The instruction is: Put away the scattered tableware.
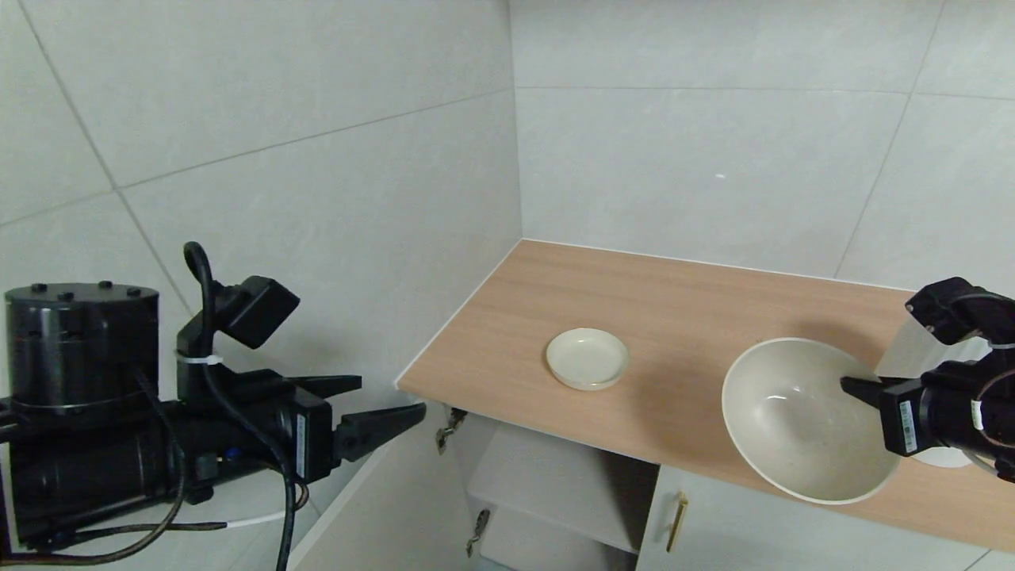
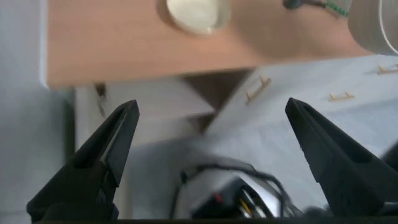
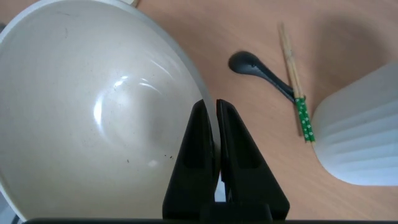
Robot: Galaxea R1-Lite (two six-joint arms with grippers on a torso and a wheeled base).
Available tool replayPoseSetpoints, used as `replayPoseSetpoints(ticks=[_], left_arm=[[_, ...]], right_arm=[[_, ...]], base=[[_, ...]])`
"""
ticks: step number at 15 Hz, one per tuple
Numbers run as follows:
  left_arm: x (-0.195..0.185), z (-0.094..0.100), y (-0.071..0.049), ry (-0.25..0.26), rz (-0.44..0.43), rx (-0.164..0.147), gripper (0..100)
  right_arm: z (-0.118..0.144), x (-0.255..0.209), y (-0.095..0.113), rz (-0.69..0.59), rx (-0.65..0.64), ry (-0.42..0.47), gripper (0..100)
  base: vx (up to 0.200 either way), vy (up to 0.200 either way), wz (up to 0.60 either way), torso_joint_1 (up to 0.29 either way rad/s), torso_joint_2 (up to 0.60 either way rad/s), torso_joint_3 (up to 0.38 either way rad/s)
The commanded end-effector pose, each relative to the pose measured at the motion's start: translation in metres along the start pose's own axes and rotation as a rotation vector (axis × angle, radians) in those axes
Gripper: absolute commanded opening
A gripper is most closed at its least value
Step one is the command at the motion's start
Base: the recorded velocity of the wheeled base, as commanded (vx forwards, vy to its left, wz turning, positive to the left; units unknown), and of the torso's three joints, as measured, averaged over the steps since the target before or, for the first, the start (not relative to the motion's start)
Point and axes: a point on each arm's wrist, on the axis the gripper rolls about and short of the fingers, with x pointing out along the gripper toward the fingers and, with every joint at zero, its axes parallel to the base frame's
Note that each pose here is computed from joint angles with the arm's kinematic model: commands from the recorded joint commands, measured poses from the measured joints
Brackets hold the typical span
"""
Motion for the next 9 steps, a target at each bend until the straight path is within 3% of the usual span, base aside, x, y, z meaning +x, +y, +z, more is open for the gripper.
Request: replayPoseSetpoints(ticks=[1,9], left_arm=[[0.014,0.006,0.001,0.042,-0.007,-0.025,100],[0.068,0.013,0.004,0.107,-0.013,-0.026,100]], right_arm=[[-0.003,0.001,0.000,0.007,-0.007,0.011,0],[-0.009,0.012,0.002,0.019,-0.032,0.052,0]], base=[[0.000,0.000,0.00,0.000,0.00,0.000],[0.000,0.000,0.00,0.000,0.00,0.000]])
